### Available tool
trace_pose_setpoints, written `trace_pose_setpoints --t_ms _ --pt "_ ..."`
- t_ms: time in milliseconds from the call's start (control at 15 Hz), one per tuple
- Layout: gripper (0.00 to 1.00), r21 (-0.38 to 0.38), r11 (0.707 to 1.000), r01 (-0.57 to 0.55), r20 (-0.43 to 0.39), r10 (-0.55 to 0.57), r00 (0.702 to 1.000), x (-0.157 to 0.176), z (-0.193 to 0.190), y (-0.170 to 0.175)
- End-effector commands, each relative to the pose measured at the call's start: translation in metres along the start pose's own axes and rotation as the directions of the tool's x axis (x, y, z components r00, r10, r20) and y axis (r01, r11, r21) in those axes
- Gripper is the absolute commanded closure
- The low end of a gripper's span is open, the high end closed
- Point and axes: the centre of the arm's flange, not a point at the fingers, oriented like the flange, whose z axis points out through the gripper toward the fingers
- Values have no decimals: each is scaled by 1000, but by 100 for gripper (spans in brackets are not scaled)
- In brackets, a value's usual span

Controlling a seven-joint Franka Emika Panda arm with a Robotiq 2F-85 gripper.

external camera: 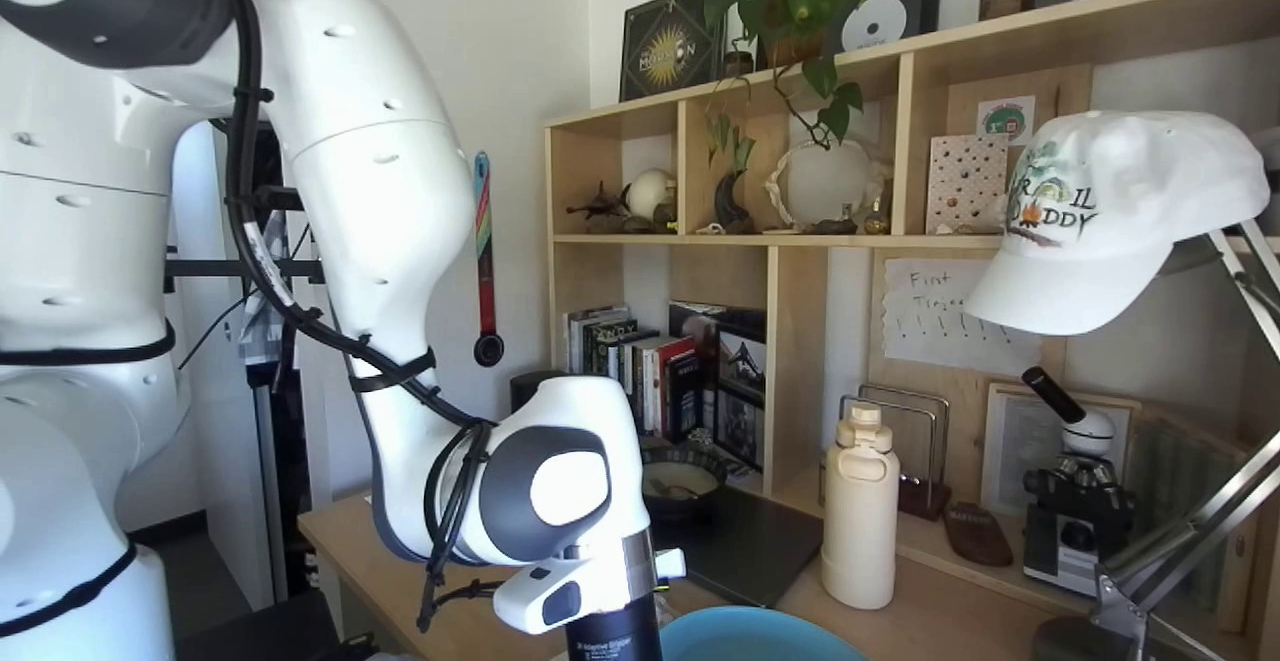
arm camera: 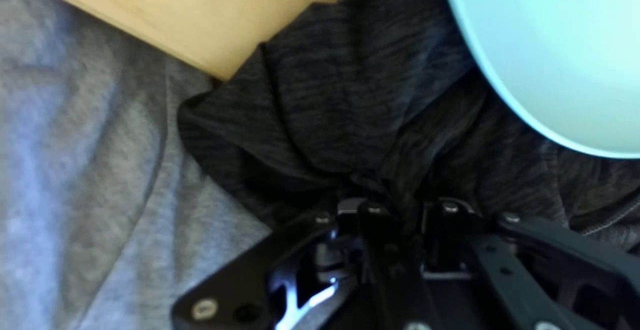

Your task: Move the blue plate to the right then put the brown bowl on the blue plate

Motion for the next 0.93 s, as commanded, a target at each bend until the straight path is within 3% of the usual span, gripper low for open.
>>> trace_pose_setpoints --t_ms 0,200,333,600,867 --pt "95 -87 996 32 -76 -39 996 4 -21 21" --pt "95 -143 986 90 -175 -115 978 6 -46 22" --pt "95 -157 980 123 -284 -164 945 10 -63 23" --pt "95 -152 976 153 -493 -209 845 24 -90 22" --pt "95 -149 977 150 -646 -212 733 46 -106 27"
